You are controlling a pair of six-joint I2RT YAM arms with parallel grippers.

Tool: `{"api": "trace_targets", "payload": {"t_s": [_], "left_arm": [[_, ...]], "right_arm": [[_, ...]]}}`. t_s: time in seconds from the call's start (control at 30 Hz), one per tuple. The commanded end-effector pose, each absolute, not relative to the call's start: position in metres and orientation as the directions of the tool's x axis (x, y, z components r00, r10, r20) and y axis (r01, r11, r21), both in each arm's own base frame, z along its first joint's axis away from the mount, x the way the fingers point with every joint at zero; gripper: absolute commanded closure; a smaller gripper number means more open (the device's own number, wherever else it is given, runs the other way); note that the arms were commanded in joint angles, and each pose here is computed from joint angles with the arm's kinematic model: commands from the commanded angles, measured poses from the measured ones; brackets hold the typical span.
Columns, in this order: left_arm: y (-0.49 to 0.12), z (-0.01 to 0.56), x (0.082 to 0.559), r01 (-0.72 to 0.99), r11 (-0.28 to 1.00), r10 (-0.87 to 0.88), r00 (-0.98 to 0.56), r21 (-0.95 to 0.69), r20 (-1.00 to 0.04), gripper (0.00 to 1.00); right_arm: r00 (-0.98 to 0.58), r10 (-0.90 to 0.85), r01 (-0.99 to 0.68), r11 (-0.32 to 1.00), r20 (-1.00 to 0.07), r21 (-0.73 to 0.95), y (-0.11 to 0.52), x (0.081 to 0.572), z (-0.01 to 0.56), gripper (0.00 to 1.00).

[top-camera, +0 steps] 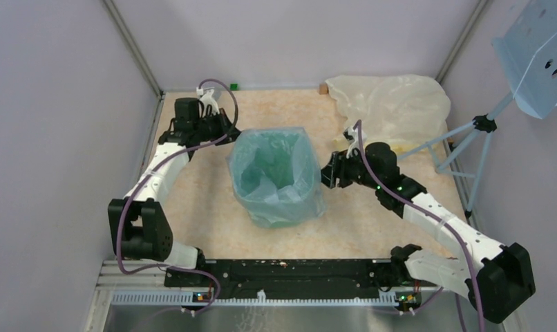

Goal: Put the trash bags into the trash bin

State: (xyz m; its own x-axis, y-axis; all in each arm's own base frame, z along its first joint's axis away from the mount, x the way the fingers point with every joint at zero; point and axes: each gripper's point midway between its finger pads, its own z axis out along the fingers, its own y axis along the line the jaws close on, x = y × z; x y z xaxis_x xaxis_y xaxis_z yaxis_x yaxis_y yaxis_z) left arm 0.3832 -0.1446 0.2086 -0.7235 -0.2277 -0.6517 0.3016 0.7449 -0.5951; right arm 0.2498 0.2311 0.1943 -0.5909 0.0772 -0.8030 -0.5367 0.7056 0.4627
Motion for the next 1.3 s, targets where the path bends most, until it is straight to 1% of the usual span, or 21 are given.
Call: {"api": "trace_targets", "payload": {"t_s": [0.0, 0.07, 0.13, 0.33, 0.53, 0.6, 0.67, 0.7, 0.73, 0.77, 0.8, 0.93, 1.1, 1.27], "left_arm": [[-0.128, 0.211, 0.370, 0.281, 0.772, -0.227, -0.715, -0.570, -0.661, 1.00], [-0.122, 0.207, 0.365, 0.269, 0.779, -0.232, -0.715, -0.566, -0.660, 1.00], [-0.119, 0.201, 0.361, 0.259, 0.780, -0.234, -0.724, -0.570, -0.649, 1.00], [-0.120, 0.185, 0.353, 0.257, 0.766, -0.229, -0.747, -0.589, -0.624, 1.00], [-0.125, 0.177, 0.353, 0.263, 0.743, -0.227, -0.767, -0.616, -0.601, 1.00], [-0.125, 0.175, 0.353, 0.260, 0.743, -0.226, -0.771, -0.617, -0.596, 1.00], [-0.125, 0.172, 0.353, 0.257, 0.744, -0.225, -0.773, -0.617, -0.593, 1.00], [-0.125, 0.171, 0.353, 0.254, 0.745, -0.225, -0.775, -0.617, -0.591, 1.00], [-0.124, 0.168, 0.352, 0.252, 0.746, -0.225, -0.777, -0.617, -0.588, 1.00], [-0.124, 0.166, 0.352, 0.250, 0.746, -0.224, -0.779, -0.618, -0.585, 1.00], [-0.124, 0.164, 0.352, 0.249, 0.746, -0.223, -0.781, -0.618, -0.584, 1.00], [-0.124, 0.151, 0.351, 0.231, 0.750, -0.219, -0.797, -0.620, -0.563, 1.00], [-0.125, 0.135, 0.348, 0.206, 0.746, -0.218, -0.823, -0.633, -0.524, 1.00], [-0.124, 0.132, 0.348, 0.188, 0.750, -0.229, -0.826, -0.634, -0.516, 1.00]], "right_arm": [[-0.550, 0.097, -0.587, 0.661, -0.829, 0.467, 0.238, 0.253, 0.211, 0.45], [-0.549, 0.119, -0.554, 0.689, -0.827, 0.467, 0.228, 0.256, 0.209, 0.45], [-0.550, 0.137, -0.547, 0.687, -0.824, 0.479, 0.222, 0.255, 0.211, 0.45], [-0.619, 0.105, -0.608, 0.563, -0.779, 0.559, 0.238, 0.235, 0.206, 0.45], [-0.671, 0.110, -0.583, 0.532, -0.733, 0.613, 0.250, 0.241, 0.189, 0.47], [-0.687, 0.120, -0.554, 0.551, -0.716, 0.624, 0.250, 0.246, 0.181, 0.51], [-0.700, 0.135, -0.522, 0.575, -0.701, 0.631, 0.248, 0.252, 0.172, 0.58], [-0.704, 0.145, -0.505, 0.587, -0.696, 0.633, 0.247, 0.255, 0.169, 0.67], [-0.709, 0.156, -0.488, 0.596, -0.688, 0.638, 0.245, 0.257, 0.164, 0.77], [-0.713, 0.167, -0.473, 0.602, -0.681, 0.643, 0.244, 0.259, 0.160, 0.90], [-0.716, 0.177, -0.462, 0.606, -0.676, 0.648, 0.242, 0.260, 0.157, 1.00], [-0.733, 0.183, -0.422, 0.634, -0.655, 0.648, 0.237, 0.260, 0.137, 1.00], [-0.766, 0.173, -0.394, 0.634, -0.619, 0.665, 0.235, 0.250, 0.112, 1.00], [-0.797, 0.159, -0.365, 0.642, -0.583, 0.674, 0.233, 0.242, 0.087, 1.00]]}}
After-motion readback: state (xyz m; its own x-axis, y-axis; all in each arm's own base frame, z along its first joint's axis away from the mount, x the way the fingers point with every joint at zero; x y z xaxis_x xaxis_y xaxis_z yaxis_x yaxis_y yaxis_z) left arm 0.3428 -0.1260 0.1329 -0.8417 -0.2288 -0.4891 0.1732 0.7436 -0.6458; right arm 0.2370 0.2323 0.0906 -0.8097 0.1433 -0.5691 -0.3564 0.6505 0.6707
